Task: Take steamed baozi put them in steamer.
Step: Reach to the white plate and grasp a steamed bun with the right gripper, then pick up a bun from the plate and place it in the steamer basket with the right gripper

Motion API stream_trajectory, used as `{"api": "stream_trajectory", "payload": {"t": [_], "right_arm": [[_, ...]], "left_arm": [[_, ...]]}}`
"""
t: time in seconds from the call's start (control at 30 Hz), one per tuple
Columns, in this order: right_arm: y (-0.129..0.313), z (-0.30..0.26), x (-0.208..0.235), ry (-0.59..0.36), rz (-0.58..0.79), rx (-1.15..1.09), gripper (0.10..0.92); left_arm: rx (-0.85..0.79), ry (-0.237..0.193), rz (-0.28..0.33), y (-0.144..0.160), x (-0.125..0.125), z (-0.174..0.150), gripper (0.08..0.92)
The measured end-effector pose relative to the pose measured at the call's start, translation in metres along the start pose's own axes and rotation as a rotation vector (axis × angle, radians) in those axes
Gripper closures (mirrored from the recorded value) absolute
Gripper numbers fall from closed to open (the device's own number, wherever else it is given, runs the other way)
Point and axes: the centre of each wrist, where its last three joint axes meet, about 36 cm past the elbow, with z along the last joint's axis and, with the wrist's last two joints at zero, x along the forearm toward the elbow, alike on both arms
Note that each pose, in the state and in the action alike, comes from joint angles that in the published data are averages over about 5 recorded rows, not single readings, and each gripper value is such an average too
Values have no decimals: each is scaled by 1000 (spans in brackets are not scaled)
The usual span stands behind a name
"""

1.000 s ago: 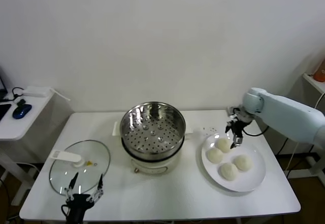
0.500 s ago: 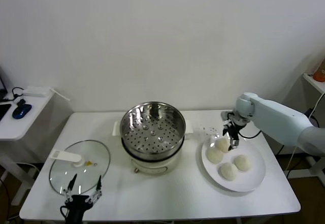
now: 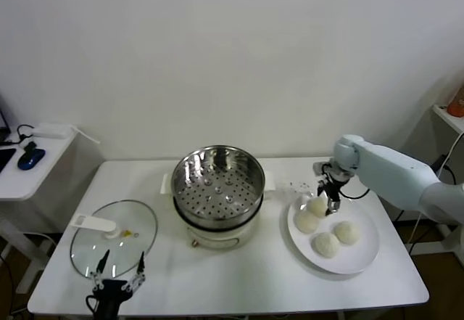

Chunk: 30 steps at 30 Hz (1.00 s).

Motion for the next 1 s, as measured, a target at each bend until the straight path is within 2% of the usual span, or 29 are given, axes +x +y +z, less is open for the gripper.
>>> {"api": "stream_trajectory", "payload": {"t": [0.3, 0.53, 0.77, 1.0], "right_arm": [[2, 1, 0, 4, 2, 10, 400], [1, 6, 17, 5, 14, 29, 427], [-2, 8, 62, -19, 41, 75, 428], [-9, -20, 134, -88, 106, 182, 428]], "left_arm": [[-4, 0, -8, 2, 1, 2, 177], [-9, -3, -10, 3, 1, 3, 177], [-19, -9, -14, 4, 3, 2, 177], [-26, -17, -14, 5, 4, -2, 177]]}}
